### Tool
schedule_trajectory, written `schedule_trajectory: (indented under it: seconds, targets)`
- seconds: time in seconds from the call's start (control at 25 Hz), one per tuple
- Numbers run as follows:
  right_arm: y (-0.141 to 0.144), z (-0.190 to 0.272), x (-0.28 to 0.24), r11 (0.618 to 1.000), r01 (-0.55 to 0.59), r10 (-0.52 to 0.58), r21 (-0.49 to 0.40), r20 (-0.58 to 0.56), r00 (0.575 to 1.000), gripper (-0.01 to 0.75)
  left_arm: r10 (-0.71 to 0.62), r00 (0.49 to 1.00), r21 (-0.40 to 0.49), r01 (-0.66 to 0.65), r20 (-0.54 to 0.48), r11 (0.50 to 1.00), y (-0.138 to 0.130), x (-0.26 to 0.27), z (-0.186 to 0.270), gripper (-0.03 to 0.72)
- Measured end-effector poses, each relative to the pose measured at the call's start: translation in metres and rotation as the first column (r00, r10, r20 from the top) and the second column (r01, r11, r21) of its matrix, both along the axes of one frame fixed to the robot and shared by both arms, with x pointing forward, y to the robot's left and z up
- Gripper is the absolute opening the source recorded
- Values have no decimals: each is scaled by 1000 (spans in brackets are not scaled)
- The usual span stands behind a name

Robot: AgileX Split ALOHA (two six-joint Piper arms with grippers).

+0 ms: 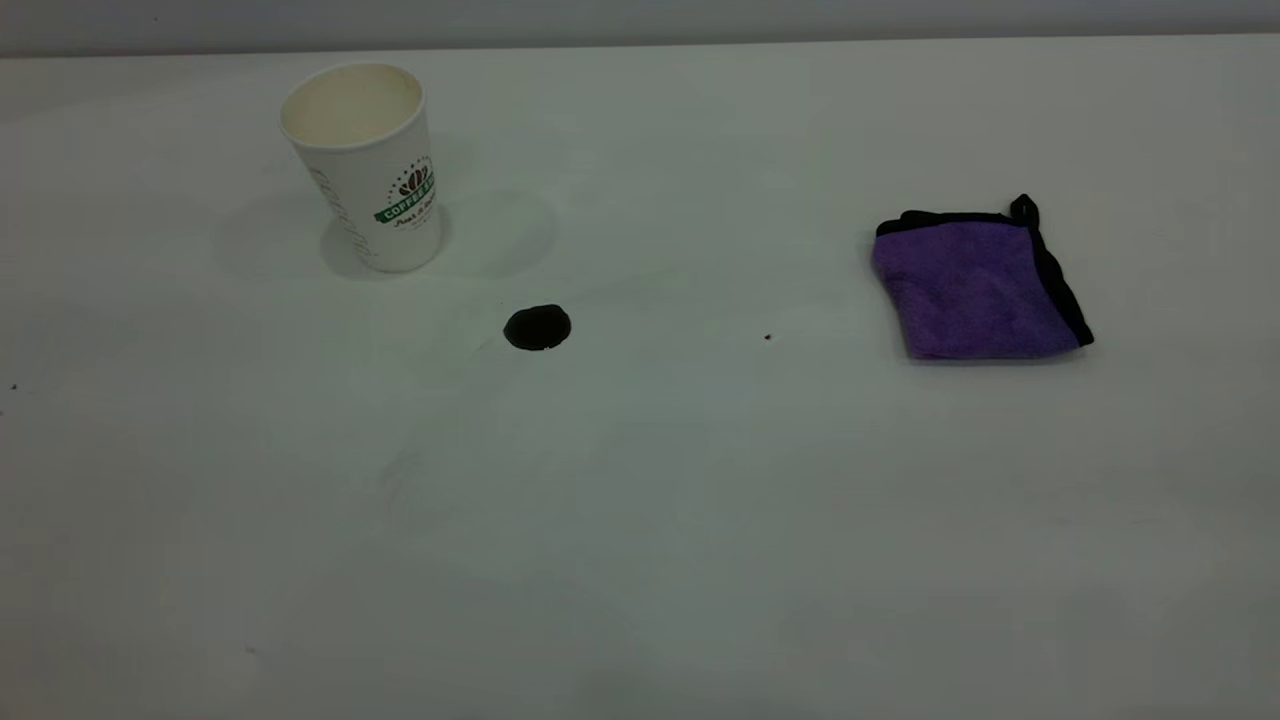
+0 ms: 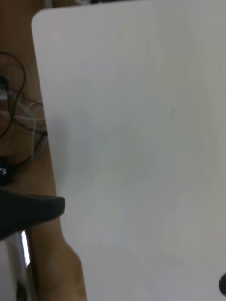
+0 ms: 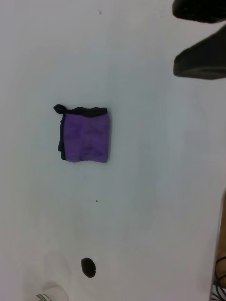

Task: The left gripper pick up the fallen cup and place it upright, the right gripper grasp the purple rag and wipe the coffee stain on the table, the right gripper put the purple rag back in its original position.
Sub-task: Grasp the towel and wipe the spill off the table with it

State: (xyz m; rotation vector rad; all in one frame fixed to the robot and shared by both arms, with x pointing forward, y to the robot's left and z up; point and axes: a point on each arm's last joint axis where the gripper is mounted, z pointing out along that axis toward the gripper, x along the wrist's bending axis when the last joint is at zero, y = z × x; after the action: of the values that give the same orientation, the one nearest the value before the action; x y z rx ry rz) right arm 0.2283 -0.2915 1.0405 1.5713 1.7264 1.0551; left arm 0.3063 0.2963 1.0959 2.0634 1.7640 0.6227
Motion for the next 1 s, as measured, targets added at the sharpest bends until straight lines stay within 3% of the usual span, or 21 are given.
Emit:
schedule_trajectory:
  seconds: [0.2,0.32,0.68,1.0]
  targets:
    - [0,0,0,1000,0,0,0,0,1000,239,19,996,36,-23,92,999,14,-22,-9,554]
    - [0,0,0,1000,0,0,0,0,1000,239,11,995,6,-12,102,1000,15,-30,-16,554]
    - [0,0,0,1000,0,0,0,0,1000,239,-255,965,-89,250,-54,964,-9,-33,-64,554]
    - [0,0,0,1000,0,0,0,0,1000,239,-275,960,-92,270,-48,958,-10,-33,-65,554]
